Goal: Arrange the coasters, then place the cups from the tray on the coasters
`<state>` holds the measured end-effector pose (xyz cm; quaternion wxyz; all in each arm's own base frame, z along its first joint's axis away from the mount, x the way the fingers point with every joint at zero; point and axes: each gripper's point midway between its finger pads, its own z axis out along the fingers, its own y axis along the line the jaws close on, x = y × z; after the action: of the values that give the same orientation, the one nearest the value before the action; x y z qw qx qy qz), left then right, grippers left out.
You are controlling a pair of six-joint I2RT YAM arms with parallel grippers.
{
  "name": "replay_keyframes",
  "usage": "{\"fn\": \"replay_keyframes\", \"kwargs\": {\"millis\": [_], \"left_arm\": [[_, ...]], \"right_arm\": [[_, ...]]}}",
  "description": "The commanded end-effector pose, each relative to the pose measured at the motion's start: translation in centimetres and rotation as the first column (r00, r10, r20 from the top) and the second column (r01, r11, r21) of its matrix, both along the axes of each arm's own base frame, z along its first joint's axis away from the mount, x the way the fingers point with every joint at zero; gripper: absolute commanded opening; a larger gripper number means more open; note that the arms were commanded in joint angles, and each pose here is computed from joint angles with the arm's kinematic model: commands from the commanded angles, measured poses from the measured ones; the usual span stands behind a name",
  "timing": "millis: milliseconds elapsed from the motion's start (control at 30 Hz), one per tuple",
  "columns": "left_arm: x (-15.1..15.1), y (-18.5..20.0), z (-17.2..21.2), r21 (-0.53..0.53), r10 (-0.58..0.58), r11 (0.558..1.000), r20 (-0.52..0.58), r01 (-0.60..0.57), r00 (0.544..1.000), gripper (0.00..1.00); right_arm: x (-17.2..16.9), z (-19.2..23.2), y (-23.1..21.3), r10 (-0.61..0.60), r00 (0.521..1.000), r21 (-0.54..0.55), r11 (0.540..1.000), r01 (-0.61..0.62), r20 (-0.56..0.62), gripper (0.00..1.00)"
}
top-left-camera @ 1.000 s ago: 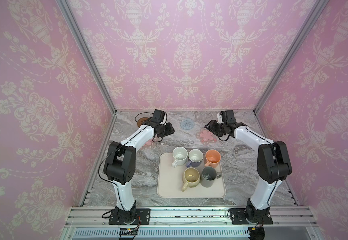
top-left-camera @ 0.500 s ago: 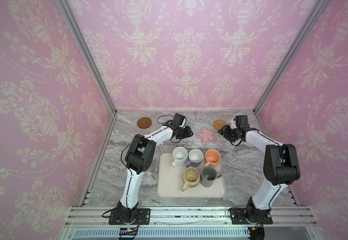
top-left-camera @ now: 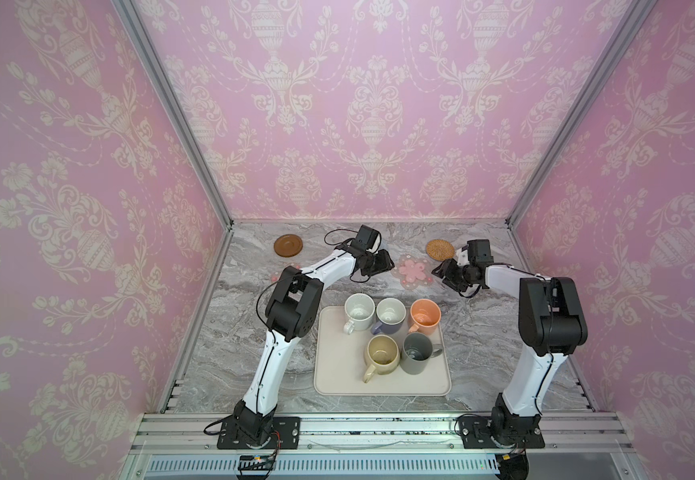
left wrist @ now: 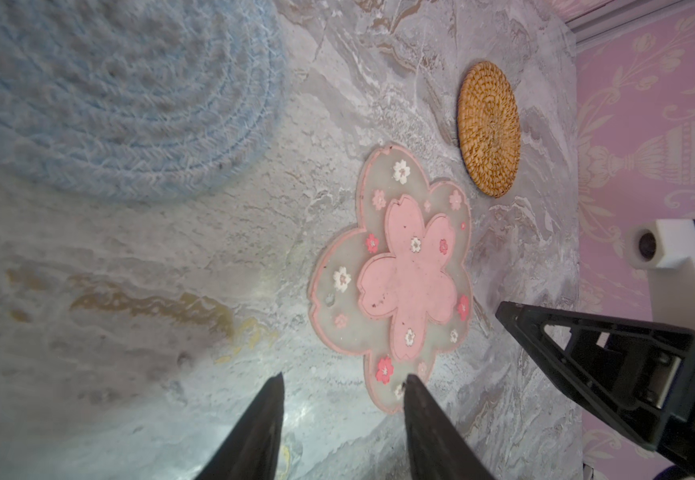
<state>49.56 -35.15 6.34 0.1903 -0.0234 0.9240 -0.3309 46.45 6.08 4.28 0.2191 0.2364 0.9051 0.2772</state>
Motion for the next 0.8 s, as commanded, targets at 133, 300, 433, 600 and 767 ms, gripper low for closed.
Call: {"fn": "replay_keyframes", "kwargs": {"millis": [133,300,433,600,767], "left_arm": [[0.3,-0.9,-1.4,0.025,0.029,0.999,-0.042,-0.028,0.999,0.50],[0.4,-1.3,-2.2,0.028,0.030,0.999,-0.060,-0.029,0.998,0.50],[0.3,-1.3,-2.9,0.034,0.034,0.999,-0.075,-0.032,0.997,0.50],[0.3,-1.7,-3.7,0.029,0.028,0.999,-0.097,-0.025,0.995,0.50],[0.5,-1.8,-3.9,0.024,0.027,0.999,-0.100,-0.024,0.995,0.50]], "right_arm": [[0.7,-1.1,0.5,0.021,1.000,0.045,0.999,-0.022,0.017,0.57],[2.0,-1.0,0.7,0.016,0.999,0.067,0.998,-0.018,0.038,0.57],[2.3,-1.7,1.1,0.021,0.999,0.083,0.996,-0.023,0.025,0.57],[2.1,-2.4,2.0,0.040,0.999,0.077,0.996,-0.041,0.010,0.57],[1.7,-2.8,2.8,0.065,0.998,0.068,0.996,-0.065,-0.003,0.57]]}}
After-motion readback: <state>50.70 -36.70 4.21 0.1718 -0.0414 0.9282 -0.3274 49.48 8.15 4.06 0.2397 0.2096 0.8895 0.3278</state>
